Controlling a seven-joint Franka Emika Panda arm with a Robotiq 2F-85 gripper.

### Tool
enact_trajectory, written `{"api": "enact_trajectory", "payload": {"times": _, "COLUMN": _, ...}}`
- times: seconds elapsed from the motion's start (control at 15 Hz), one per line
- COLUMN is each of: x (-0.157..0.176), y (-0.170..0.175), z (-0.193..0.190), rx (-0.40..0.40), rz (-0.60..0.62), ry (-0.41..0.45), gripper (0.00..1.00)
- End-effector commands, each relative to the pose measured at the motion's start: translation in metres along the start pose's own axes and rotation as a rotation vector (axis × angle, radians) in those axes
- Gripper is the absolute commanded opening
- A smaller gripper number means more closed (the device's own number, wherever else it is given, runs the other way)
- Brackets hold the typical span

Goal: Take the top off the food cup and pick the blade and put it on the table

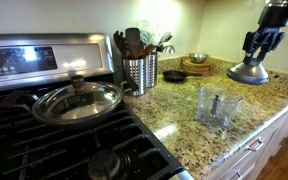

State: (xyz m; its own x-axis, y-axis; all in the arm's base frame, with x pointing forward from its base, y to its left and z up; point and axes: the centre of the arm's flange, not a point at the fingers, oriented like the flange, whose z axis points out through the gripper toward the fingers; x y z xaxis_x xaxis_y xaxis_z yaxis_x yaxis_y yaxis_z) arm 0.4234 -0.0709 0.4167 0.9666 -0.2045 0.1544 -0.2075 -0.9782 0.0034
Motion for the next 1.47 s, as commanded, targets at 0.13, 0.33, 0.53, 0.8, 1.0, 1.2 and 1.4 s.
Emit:
{"api": "enact_trajectory", "payload": {"times": 0.13, "x": 0.043, "y": 0.013, "z": 0.041, "rx": 0.044, "rz": 0.105, "ry": -0.001, "gripper": 0.35}}
{"api": "enact_trajectory", "payload": {"times": 0.33, "x": 0.053, "y": 0.012, "z": 0.062, "rx": 0.061, "rz": 0.14, "ry": -0.022, "gripper": 0.35}}
{"api": "enact_trajectory", "payload": {"times": 0.53, "x": 0.059, "y": 0.014, "z": 0.079, "rx": 0.072, "rz": 0.167, "ry": -0.049, "gripper": 0.35}}
{"api": "enact_trajectory", "payload": {"times": 0.8, "x": 0.062, "y": 0.014, "z": 0.1, "rx": 0.083, "rz": 0.193, "ry": -0.083, "gripper": 0.35}}
{"api": "enact_trajectory", "payload": {"times": 1.0, "x": 0.059, "y": 0.015, "z": 0.116, "rx": 0.094, "rz": 0.211, "ry": -0.103, "gripper": 0.35}}
{"api": "enact_trajectory", "payload": {"times": 1.2, "x": 0.051, "y": 0.012, "z": 0.133, "rx": 0.097, "rz": 0.229, "ry": -0.108, "gripper": 0.35}}
{"api": "enact_trajectory", "payload": {"times": 1.4, "x": 0.05, "y": 0.017, "z": 0.126, "rx": 0.085, "rz": 0.229, "ry": -0.08, "gripper": 0.35}}
